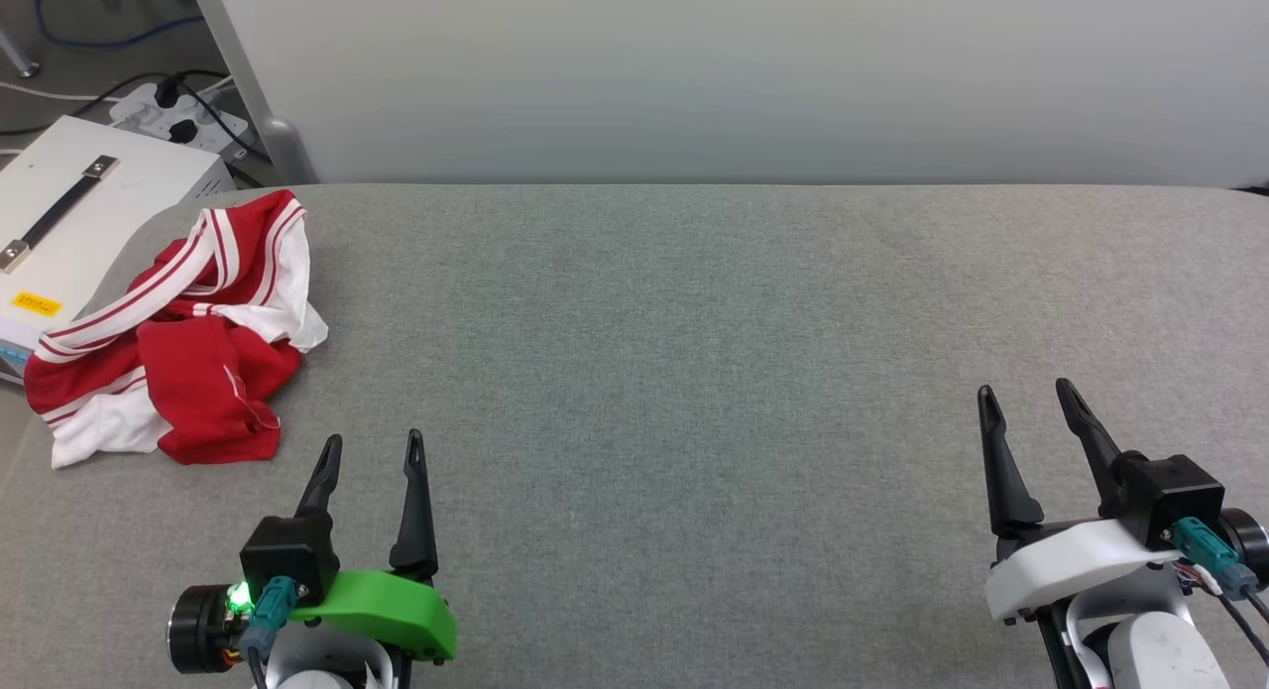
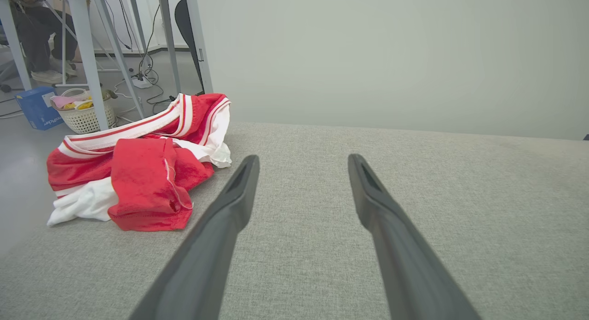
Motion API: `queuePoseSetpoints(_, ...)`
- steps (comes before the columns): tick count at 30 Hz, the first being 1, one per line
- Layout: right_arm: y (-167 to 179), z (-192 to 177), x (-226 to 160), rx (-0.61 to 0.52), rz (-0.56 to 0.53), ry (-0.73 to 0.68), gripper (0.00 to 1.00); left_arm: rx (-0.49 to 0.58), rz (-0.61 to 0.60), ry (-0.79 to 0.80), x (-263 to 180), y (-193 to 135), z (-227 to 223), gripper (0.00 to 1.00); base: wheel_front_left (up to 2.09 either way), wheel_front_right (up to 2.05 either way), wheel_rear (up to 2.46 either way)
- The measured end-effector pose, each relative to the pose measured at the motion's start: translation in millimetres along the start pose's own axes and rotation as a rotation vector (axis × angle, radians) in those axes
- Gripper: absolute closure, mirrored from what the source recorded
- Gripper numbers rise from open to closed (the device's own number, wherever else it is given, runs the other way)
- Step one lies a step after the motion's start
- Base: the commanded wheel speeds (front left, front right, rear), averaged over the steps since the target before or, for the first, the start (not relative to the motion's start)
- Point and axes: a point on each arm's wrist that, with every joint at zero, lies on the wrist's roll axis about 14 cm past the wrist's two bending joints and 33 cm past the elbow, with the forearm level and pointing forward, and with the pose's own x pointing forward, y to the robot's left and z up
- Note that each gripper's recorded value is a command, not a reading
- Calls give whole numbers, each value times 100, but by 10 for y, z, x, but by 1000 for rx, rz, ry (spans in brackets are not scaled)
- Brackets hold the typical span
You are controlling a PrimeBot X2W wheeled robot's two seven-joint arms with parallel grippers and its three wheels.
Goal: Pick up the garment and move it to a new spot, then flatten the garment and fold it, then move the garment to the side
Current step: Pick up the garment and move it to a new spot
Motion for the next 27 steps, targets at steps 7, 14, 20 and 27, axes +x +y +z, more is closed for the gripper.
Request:
queuePoseSetpoints(7,51,-19,26,2,16,-4,0,-5,13,-4,-32,42,-11,0,0,0,0)
queuePoseSetpoints(14,237,-75,93,-8,73,4,0,0,55,0,-113,174,-41,0,0,0,0)
queuePoseSetpoints(20,610,-130,210,11,180,4,0,8,137,-7,-280,430,-31,0,0,0,0)
queuePoseSetpoints(27,977,-153,308,27,284,3,0,18,230,-11,-491,703,4,0,0,0,0)
